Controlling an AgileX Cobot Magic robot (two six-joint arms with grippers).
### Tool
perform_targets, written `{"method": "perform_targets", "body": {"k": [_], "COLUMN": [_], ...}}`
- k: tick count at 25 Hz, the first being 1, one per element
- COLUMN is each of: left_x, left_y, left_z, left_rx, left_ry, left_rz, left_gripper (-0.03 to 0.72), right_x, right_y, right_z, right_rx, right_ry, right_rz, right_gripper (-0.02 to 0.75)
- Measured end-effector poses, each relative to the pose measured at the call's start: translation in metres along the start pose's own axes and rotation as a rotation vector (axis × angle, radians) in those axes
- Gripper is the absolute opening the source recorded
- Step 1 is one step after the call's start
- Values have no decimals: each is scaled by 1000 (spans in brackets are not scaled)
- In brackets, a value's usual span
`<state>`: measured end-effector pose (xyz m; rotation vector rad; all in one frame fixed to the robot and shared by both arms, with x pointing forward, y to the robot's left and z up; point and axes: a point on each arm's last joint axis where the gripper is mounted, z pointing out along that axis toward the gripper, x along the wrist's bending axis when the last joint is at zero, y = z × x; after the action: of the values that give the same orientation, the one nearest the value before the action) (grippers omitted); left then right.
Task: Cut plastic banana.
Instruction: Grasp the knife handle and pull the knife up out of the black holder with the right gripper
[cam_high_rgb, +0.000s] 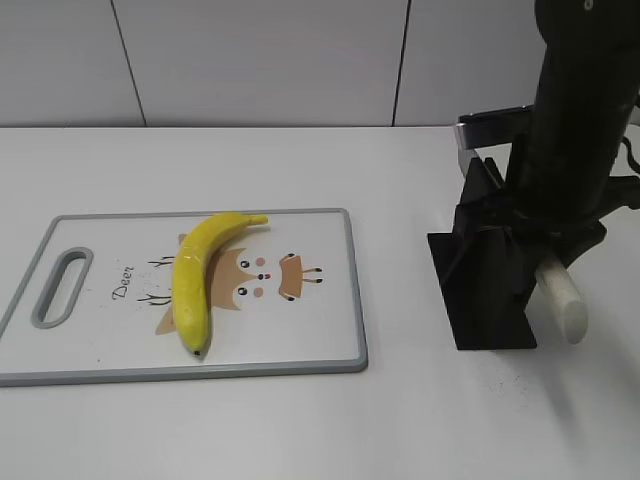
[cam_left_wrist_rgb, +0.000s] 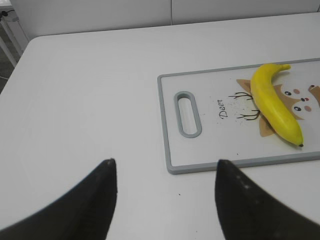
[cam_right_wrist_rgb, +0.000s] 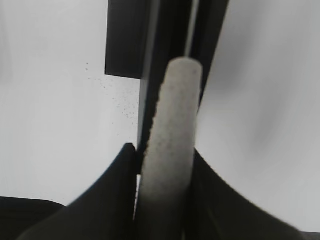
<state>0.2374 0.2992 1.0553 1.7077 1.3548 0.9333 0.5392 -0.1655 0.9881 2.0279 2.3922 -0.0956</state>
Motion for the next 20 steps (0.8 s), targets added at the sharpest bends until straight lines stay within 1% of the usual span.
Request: {"method": "perform_targets", "body": {"k": [5, 6, 9, 13, 17, 20], "left_x": [0, 0, 0, 0, 0, 0], "left_y": [0, 0, 0, 0, 0, 0], "left_z": [0, 0, 0, 0, 0, 0], "left_rx": [0, 0, 0, 0, 0, 0], "left_ry": [0, 0, 0, 0, 0, 0], "left_rz": [0, 0, 0, 0, 0, 0], "left_gripper": [591, 591, 591, 591, 591, 591], "right_x": [0, -1, -5, -4, -10, -13], "right_y": [-1, -2, -9, -17, -23, -28], "right_z": [-12, -20, -58, -74, -87, -95], "right_rx": [-15, -35, -160, -214, -263, -297], "right_ry": [18, 25, 58, 83, 59, 36], "right_rz": [11, 19, 32, 11, -19, -128], "right_gripper": [205, 200, 194, 184, 182, 182]}}
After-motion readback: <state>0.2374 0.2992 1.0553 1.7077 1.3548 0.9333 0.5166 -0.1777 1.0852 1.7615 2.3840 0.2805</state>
